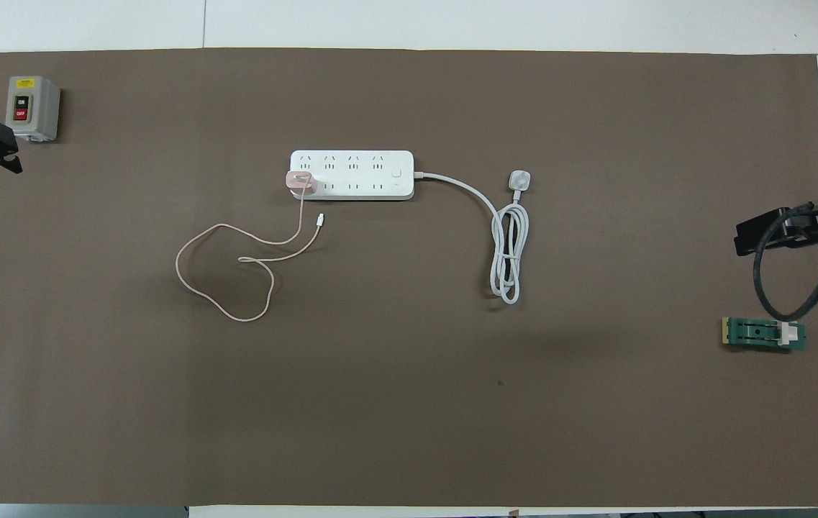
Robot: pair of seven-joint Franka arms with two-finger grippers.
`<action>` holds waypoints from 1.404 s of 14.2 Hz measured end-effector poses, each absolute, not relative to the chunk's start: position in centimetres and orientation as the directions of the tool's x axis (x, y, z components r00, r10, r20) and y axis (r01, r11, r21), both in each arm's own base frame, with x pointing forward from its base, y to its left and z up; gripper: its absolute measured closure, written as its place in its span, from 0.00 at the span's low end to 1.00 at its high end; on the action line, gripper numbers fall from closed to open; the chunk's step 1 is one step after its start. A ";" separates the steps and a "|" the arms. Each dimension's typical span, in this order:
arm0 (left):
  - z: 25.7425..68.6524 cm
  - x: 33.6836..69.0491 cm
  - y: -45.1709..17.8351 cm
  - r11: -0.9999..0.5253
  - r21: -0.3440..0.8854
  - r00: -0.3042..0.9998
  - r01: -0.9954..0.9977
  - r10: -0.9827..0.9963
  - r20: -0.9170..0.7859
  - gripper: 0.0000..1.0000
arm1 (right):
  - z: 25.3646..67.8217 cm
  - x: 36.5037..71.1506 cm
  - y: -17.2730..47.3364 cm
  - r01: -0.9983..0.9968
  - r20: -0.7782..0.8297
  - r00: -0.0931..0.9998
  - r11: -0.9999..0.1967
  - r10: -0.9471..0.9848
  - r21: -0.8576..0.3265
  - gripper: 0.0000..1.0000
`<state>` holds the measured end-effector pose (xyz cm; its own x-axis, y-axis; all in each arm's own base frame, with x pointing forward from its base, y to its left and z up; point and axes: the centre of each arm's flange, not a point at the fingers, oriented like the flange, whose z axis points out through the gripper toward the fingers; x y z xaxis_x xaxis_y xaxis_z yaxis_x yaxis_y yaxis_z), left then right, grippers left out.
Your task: Plug charger into power strip
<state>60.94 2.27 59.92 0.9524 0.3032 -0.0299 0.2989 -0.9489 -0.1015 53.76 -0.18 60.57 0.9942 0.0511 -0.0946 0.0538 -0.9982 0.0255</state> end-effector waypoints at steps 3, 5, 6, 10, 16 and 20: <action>61.4 59.7 1.9 -0.952 -0.096 0.955 0.292 0.295 -0.023 0.00 | 60.6 53.8 -0.2 0.054 -0.095 0.994 -0.998 0.051 0.026 0.00; 60.6 59.3 2.0 -0.954 -0.083 0.957 0.289 0.289 0.019 0.00 | 60.6 53.8 -0.2 0.054 -0.095 0.994 -0.998 0.051 0.026 0.00; 59.7 58.9 1.9 -0.956 -0.073 0.958 0.286 0.283 0.048 0.00 | 60.6 53.8 -0.2 0.054 -0.095 0.994 -0.998 0.051 0.026 0.00; 56.8 57.8 -0.6 -0.975 -0.061 0.975 0.215 0.210 0.080 0.00 | 60.6 53.8 -0.2 0.054 -0.095 0.994 -0.998 0.051 0.026 0.00; 56.1 56.5 -2.7 -0.995 -0.073 0.997 0.070 0.067 0.035 0.00 | 60.6 53.8 -0.2 0.054 -0.095 0.994 -0.998 0.051 0.026 0.00; 57.0 55.0 -3.6 -0.999 -0.034 0.999 0.028 0.029 -0.034 0.00 | 60.6 53.8 -0.2 0.054 -0.095 0.994 -0.998 0.051 0.026 0.00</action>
